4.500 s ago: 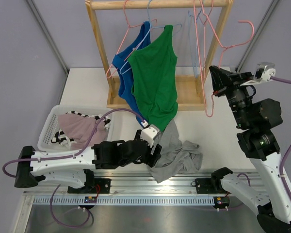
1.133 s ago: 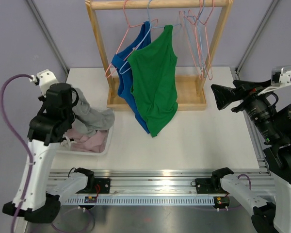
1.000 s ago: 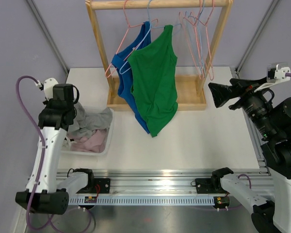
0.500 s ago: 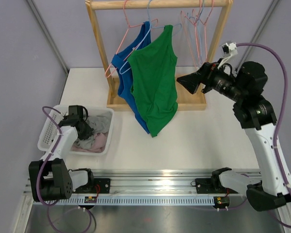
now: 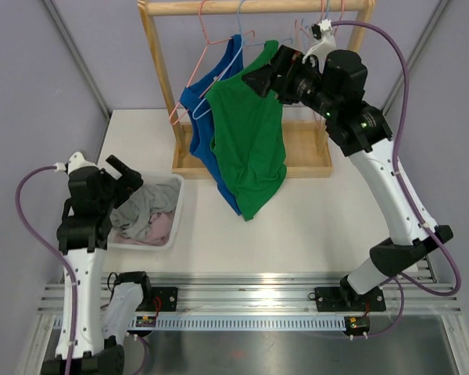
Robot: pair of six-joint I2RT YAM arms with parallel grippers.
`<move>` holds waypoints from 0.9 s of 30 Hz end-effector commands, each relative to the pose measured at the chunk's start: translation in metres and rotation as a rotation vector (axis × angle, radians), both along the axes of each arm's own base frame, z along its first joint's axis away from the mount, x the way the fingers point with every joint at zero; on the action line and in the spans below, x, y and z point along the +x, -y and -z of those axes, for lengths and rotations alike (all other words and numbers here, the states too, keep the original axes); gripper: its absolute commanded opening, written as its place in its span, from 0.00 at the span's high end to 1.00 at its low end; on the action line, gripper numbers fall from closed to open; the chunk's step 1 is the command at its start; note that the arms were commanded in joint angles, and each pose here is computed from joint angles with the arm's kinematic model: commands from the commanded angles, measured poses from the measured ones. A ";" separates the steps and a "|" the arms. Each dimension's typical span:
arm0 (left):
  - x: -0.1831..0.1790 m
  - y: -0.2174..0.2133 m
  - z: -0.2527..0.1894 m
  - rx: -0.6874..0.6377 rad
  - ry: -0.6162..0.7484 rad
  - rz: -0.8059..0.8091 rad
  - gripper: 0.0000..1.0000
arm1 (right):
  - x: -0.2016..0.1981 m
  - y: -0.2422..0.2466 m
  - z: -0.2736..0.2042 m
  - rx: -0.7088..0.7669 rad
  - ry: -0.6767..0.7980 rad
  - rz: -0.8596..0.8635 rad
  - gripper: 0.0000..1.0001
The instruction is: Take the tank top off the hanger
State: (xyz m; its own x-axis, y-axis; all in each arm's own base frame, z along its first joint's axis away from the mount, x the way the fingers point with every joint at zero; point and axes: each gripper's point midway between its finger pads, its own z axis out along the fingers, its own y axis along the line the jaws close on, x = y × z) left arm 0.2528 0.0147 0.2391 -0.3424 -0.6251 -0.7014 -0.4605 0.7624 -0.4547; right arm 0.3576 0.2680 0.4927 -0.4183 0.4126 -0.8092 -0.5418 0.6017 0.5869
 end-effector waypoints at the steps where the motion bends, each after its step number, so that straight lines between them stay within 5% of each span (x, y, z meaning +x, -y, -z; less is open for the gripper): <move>1: -0.015 0.024 -0.034 0.025 0.112 0.184 0.01 | 0.050 0.010 -0.004 -0.035 -0.004 0.286 0.00; 5: -0.029 0.063 -0.056 -0.021 0.216 0.411 0.01 | 0.075 0.005 -0.018 -0.103 0.029 0.401 0.03; 16: -0.030 0.061 -0.019 0.044 0.155 0.464 0.01 | 0.140 -0.021 0.016 -0.207 0.107 0.505 0.14; 22: -0.031 0.061 -0.013 0.053 0.159 0.472 0.01 | 0.140 0.016 0.025 -0.338 0.109 0.660 0.23; 27: -0.031 0.061 -0.007 0.055 0.152 0.473 0.01 | 0.121 -0.007 0.012 -0.256 0.128 0.499 0.21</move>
State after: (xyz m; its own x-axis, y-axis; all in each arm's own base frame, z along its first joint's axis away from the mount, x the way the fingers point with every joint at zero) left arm 0.2192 -0.0413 0.2388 -0.4949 -0.4124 -0.7649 -0.0498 0.8922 -0.4489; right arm 0.5073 0.2761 0.4146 -0.2219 0.2373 -0.9458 -0.1134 0.9571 0.2667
